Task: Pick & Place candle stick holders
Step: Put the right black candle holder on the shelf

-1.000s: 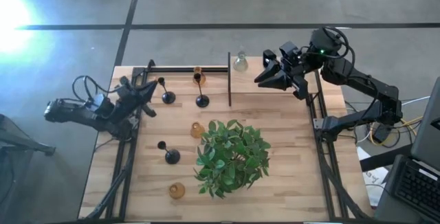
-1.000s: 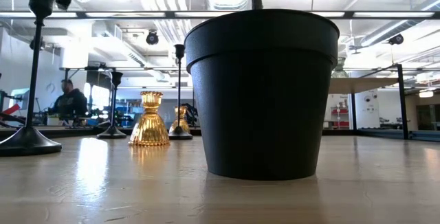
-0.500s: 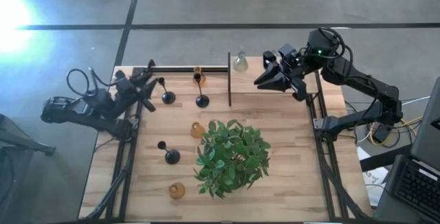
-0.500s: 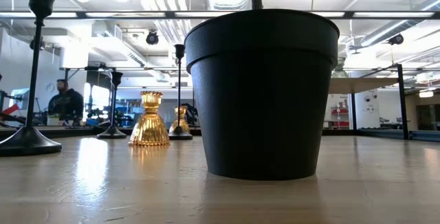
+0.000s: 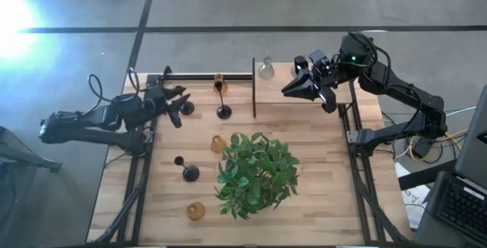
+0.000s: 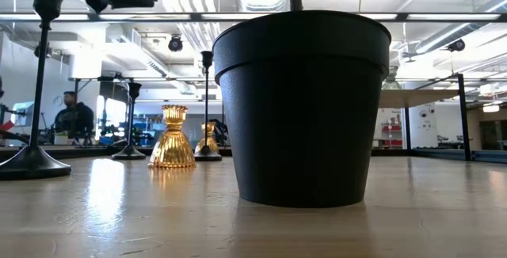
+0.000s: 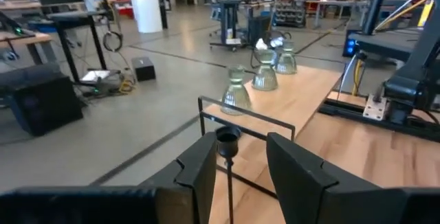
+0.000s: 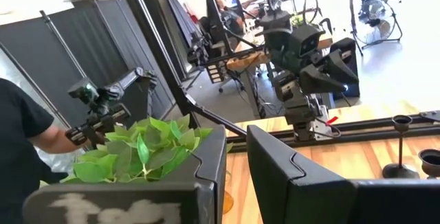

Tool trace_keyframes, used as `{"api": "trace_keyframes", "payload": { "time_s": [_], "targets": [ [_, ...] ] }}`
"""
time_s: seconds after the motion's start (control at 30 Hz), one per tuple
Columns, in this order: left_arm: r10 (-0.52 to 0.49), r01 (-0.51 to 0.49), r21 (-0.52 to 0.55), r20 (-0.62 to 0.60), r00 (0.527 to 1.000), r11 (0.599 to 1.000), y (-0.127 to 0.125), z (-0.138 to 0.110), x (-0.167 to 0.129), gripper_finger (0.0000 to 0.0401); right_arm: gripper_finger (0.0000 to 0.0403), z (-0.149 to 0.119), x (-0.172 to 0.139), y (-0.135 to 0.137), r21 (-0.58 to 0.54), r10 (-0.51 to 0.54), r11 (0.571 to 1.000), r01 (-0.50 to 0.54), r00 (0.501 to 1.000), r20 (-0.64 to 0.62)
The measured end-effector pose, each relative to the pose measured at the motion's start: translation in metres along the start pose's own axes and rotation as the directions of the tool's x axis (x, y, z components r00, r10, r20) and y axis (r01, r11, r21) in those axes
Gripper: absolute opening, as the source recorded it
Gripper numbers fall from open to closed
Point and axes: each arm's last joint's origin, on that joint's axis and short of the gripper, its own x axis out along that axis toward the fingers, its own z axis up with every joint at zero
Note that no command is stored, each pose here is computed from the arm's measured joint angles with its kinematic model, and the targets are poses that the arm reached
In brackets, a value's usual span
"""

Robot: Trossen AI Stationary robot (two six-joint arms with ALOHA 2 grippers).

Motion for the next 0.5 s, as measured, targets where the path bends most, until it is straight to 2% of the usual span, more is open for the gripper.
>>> {"api": "trace_keyframes", "payload": {
  "time_s": [0.27,0.5],
  "targets": [
    [-0.077,0.079,0.023,-0.069,0.995,0.997,0.004,0.003,0.027,0.0133,0.0054,0.0,0.0,0.0,0.011,-0.009,1.0,0.009,1.0,-0.002],
    [-0.105,0.119,0.045,-0.236,0.966,0.992,0.001,-0.018,0.057,0.0133,0.0054,-0.001,0.0,-0.001,0.015,-0.02,1.0,0.02,1.0,-0.003]
  ]
}}
